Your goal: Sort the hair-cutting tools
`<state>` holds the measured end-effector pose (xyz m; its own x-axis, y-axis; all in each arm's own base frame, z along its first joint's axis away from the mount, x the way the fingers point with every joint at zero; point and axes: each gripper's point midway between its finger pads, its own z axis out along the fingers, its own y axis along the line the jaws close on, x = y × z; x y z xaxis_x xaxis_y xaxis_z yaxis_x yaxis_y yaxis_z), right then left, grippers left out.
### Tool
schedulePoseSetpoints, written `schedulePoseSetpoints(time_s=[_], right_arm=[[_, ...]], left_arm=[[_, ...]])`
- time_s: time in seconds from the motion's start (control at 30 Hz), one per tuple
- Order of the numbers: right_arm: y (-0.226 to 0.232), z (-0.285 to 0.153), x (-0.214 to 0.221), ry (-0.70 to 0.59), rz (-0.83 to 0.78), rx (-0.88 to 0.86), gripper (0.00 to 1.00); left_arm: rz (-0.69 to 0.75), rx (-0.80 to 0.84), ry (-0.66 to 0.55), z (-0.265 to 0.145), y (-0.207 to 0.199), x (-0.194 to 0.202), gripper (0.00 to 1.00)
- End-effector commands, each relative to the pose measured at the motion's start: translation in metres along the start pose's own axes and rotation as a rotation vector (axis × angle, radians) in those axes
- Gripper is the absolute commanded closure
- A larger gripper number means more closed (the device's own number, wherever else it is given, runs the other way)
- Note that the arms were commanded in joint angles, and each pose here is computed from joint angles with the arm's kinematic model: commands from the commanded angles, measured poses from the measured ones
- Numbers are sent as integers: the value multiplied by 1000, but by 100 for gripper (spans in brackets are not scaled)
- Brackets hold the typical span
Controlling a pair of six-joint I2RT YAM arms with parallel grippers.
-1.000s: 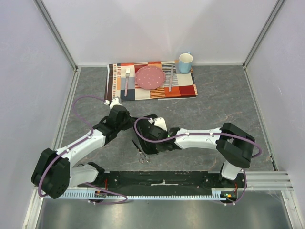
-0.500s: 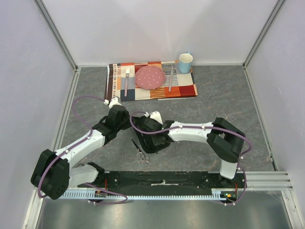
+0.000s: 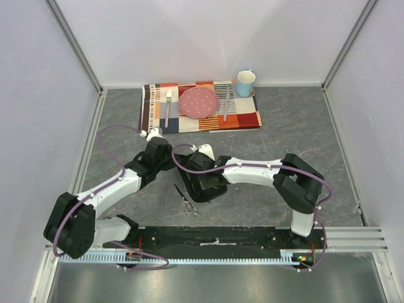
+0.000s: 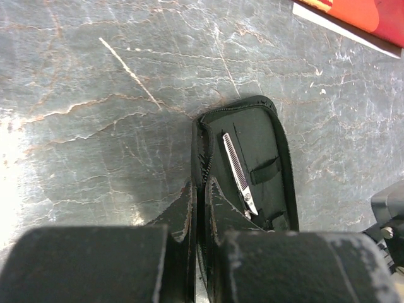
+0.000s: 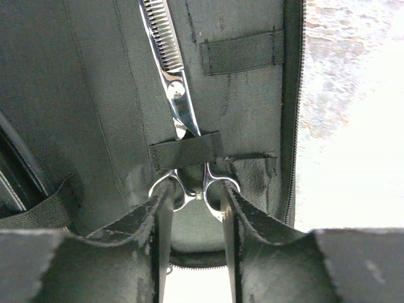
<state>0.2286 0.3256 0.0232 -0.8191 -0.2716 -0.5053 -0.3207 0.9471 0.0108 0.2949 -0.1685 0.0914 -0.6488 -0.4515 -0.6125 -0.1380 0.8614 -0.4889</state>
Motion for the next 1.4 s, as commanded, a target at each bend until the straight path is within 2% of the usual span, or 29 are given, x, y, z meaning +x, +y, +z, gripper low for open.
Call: schedulePoseSetpoints(time_s=[0.0, 0.17, 0.3, 0.5, 0.63, 0.73, 0.77, 0.87, 0.9, 0.93, 1.0, 1.27, 1.3, 1.33, 1.37], right_arm=[[-14, -33, -26, -88, 3, -6, 54], [-48, -81, -28, -145, -9, 29, 47], [-71, -119, -34, -217, -18, 41, 37], [-100, -117, -29, -233, -79, 113, 29], [-103, -108, -26, -218, -74, 98, 28], [-101, -107, -28, -225, -68, 82, 28], [-101, -107, -29, -229, -64, 80, 28], [-99, -106, -29, -230, -59, 68, 28], [-100, -107, -28, -231, -57, 65, 27], [-100, -107, -27, -231, -58, 64, 27], [-101, -107, -26, -235, -52, 62, 27], [-98, -99, -19, -217, -58, 41, 27], [-97, -98, -18, -214, -60, 40, 26], [-97, -97, -18, -214, -62, 40, 26], [-97, -97, -19, -214, -60, 37, 26]], left_arm=[[78, 117, 42, 2, -34, -4, 98], [198, 260, 136, 10, -65, 6, 98], [299, 373, 174, 26, -87, 12, 98], [471, 606, 224, 32, -136, 9, 98], [613, 806, 260, 31, -169, 9, 98], [691, 898, 300, 45, -187, 10, 96], [698, 903, 347, 56, -192, 10, 96], [779, 1000, 393, 65, -214, 5, 89], [780, 980, 501, 81, -197, 27, 87], [800, 1010, 489, 82, -208, 18, 84], [800, 999, 574, 96, -194, 37, 80], [858, 976, 556, 102, -198, 36, 60], [867, 971, 545, 100, -200, 33, 57], [880, 953, 518, 96, -202, 25, 49], [891, 937, 492, 94, -205, 19, 48]])
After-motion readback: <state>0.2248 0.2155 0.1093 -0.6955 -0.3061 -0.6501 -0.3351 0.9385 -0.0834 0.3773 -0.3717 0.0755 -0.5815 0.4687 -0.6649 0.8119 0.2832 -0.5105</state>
